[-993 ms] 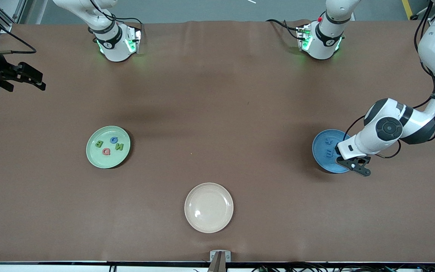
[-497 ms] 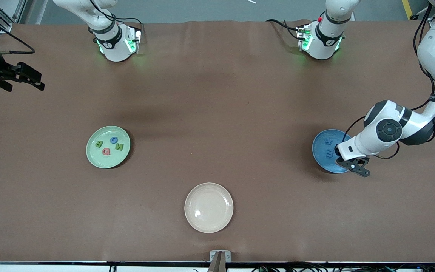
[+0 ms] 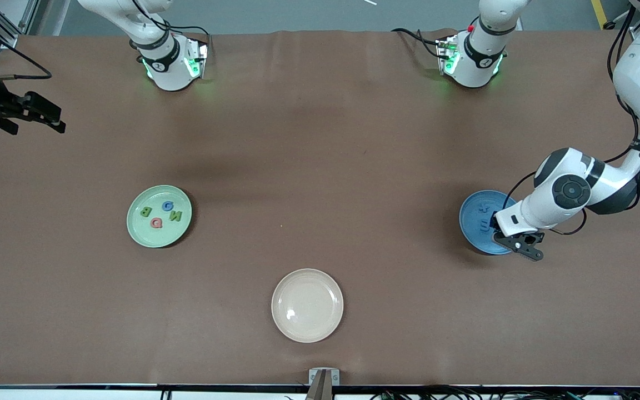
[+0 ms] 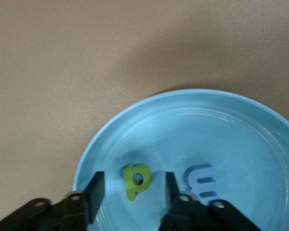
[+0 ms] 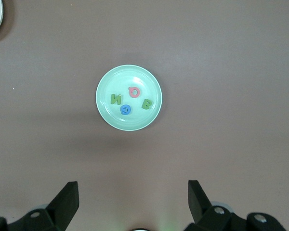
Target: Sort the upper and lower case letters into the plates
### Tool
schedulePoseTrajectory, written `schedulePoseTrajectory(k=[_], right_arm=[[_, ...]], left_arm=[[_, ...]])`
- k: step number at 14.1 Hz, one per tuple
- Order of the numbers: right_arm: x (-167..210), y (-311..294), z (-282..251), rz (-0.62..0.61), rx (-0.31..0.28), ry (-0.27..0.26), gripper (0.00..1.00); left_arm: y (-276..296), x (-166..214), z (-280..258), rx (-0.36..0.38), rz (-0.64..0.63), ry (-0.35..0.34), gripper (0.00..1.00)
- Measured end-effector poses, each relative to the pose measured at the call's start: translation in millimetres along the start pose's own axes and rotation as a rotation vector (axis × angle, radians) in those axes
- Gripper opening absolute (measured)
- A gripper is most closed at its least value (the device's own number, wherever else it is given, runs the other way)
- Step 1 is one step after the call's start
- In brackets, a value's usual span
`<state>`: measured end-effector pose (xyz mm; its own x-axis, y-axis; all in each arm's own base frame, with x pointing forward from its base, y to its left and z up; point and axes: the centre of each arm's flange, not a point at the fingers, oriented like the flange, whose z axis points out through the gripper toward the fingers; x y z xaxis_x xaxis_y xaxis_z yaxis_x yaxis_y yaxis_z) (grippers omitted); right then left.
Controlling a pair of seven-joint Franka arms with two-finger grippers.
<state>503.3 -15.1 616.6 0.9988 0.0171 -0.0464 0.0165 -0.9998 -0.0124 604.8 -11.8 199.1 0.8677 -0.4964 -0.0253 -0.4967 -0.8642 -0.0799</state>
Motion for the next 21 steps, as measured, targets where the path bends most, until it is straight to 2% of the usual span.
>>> schedulePoseTrajectory(k=[3, 4, 10, 12, 14, 18, 21], right_arm=[[0, 0, 0, 0.0, 0.0, 0.0, 1.0], [0, 0, 0, 0.0, 0.0, -0.001, 1.0], [0, 0, 1, 0.0, 0.0, -0.003, 1.0], [0, 0, 1, 0.0, 0.0, -0.003, 1.0], [0, 0, 2, 0.0, 0.0, -0.004, 1.0], [0, 0, 2, 0.0, 0.0, -0.004, 1.0], [0, 0, 2, 0.0, 0.0, -0.005, 1.0]], left_arm=[[3, 10, -26, -0.016, -0.022, 0.013, 0.94], [4, 15, -44, -0.027, -0.041, 0.019, 1.0], [-4, 26, -163, -0.023, -0.143, -0.014, 1.0], [-11, 30, -197, -0.056, -0.183, -0.002, 1.0], [-10, 30, -224, -0.128, -0.221, 0.021, 1.0], [-25, 15, -259, -0.133, -0.253, 0.038, 1.0], [-44, -6, -288, -0.171, -0.327, 0.048, 1.0]])
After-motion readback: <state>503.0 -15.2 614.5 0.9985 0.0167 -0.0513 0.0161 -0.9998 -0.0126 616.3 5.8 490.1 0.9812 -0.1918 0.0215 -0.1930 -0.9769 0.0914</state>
